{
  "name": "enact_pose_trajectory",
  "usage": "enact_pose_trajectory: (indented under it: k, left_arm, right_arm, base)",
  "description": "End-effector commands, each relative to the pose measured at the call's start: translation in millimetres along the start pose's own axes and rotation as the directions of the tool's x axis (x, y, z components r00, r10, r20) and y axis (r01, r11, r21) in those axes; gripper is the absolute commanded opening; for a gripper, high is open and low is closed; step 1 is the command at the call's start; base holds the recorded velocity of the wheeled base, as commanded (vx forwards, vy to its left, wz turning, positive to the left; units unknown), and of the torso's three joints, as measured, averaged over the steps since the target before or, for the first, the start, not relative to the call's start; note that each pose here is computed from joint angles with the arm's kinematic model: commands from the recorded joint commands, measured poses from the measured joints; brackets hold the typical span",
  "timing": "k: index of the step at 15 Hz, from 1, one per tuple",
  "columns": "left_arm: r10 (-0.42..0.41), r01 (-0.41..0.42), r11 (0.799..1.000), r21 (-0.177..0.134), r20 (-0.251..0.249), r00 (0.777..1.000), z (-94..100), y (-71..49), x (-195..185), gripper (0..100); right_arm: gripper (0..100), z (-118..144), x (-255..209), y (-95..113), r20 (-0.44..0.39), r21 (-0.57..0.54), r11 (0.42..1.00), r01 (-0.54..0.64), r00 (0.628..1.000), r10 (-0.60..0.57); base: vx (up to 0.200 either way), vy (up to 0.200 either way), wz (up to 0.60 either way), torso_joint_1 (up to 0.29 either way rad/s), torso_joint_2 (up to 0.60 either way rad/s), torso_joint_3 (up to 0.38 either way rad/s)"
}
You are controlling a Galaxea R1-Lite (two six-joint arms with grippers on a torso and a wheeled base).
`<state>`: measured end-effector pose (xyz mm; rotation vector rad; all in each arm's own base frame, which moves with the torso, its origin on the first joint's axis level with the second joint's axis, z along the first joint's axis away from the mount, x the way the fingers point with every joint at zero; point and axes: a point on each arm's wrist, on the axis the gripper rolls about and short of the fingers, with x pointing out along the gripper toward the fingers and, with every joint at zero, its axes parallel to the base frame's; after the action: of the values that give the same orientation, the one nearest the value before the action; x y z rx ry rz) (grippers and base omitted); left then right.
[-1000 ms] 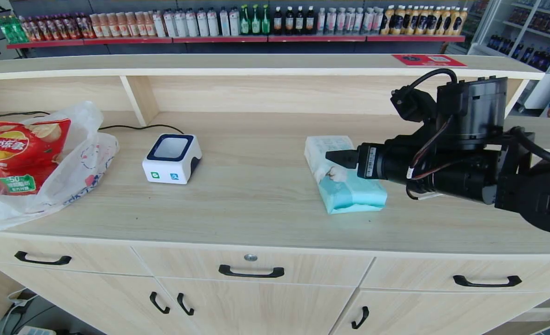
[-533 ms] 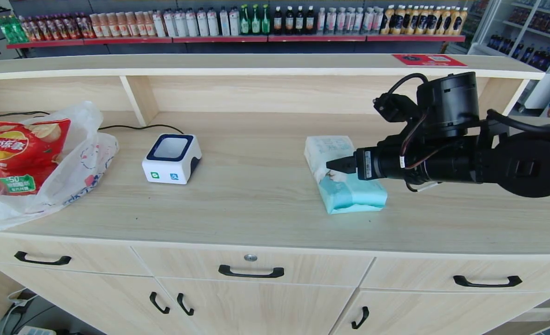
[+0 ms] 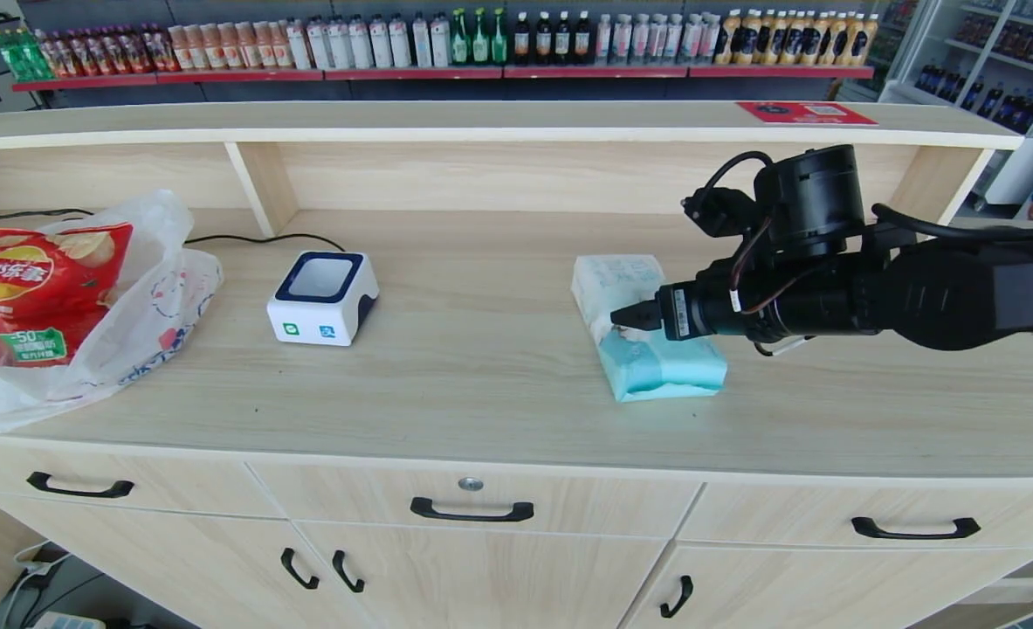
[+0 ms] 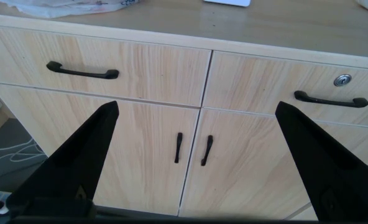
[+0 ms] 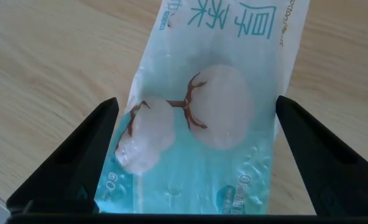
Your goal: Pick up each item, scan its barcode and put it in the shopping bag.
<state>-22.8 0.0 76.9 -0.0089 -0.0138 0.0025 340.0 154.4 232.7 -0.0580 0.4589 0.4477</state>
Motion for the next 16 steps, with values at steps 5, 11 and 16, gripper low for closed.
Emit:
enact_pose_trajectory:
  k: [5,11,16]
  left_arm:
    - [0.001,-0.001,1.000,0.000,0.000,1.000,0.0,0.0,0,100]
    - [0.001,-0.001,1.000,0.000,0.000,1.000,0.0,0.0,0,100]
    - [0.001,-0.001,1.000,0.000,0.000,1.000,0.0,0.0,0,100]
  right_arm:
    - [100,-10,11,-1,-0.042,0.003,1.000,0.001,0.999,-0.001]
    - [100,-18,23,7,-0.075,0.007,1.000,-0.011,0.997,0.012]
    - [100,-22,29,6,-0.086,0.038,0.999,-0.011,0.996,0.015]
  base:
    - [0.000,0.000,0.00,0.000,0.00,0.000]
    - [0.000,0.000,0.00,0.000,0.00,0.000]
    - [0.000,0.000,0.00,0.000,0.00,0.000]
